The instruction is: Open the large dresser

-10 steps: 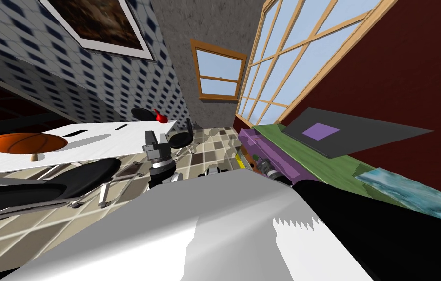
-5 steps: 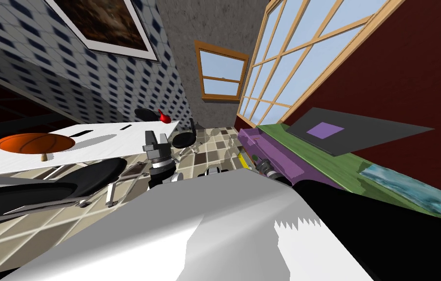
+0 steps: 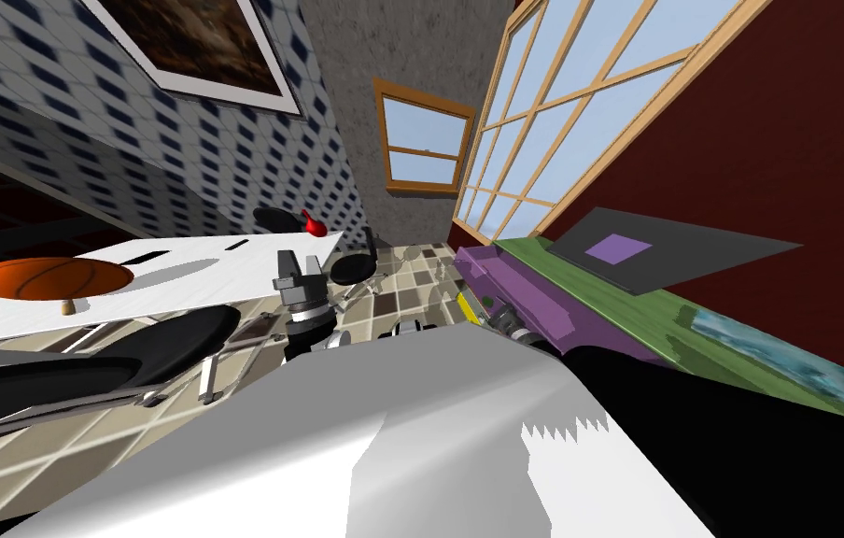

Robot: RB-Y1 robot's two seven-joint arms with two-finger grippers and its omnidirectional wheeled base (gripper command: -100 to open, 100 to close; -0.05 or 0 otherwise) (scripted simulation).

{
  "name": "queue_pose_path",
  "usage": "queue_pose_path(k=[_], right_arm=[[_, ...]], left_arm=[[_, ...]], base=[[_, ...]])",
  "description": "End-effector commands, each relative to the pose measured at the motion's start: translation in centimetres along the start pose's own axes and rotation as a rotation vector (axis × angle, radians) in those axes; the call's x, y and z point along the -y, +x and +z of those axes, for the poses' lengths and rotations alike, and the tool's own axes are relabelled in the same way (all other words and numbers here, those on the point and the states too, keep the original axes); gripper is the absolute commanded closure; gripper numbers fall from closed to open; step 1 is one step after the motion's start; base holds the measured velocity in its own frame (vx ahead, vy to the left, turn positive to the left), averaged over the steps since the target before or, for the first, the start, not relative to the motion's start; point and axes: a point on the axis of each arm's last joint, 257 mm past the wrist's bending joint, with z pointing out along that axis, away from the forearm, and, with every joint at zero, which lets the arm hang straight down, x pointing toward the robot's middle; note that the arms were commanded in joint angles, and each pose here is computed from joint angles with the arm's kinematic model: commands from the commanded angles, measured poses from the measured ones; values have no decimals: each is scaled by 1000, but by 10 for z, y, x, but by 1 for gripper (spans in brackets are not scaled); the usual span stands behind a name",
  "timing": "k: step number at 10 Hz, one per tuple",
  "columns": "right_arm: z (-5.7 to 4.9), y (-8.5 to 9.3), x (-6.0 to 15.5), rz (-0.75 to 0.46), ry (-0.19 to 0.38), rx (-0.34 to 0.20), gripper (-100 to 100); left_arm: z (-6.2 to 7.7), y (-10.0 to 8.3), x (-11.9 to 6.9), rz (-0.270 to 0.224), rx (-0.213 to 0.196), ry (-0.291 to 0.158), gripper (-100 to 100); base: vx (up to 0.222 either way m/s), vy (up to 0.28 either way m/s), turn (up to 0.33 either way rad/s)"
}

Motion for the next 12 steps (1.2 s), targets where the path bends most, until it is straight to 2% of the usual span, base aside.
queue_pose_path(k=[1, 2, 6, 7, 9, 10, 11, 12], right_arm=[[-10, -11, 8, -5, 7, 7, -100], [-10, -11, 8, -5, 7, 7, -100], [-26, -34, 15, -17, -6, 30, -100], [-26, -34, 15, -17, -6, 30, -100], [-34, -47, 18, -22, -13, 42, -100], [-31, -42, 19, -22, -11, 38, -100], [-32, -42, 19, -22, -11, 39, 0], [-32, -42, 19, -22, -11, 39, 0]], left_arm=[[0, 0, 0, 0, 0, 0, 0], [0, 0, 0, 0, 0, 0, 0], [0, 0, 0, 0, 0, 0, 0], [0, 0, 0, 0, 0, 0, 0], [0, 0, 0, 0, 0, 0, 0], [0, 0, 0, 0, 0, 0, 0], [0, 0, 0, 0, 0, 0, 0], [0, 0, 0, 0, 0, 0, 0]], base=[[40, -58, -64], [38, -40, -27], [38, -22, -64], [36, -13, -29], [24, -18, -60], [12, -10, -17], [0, 0, 0], [0, 0, 0]])
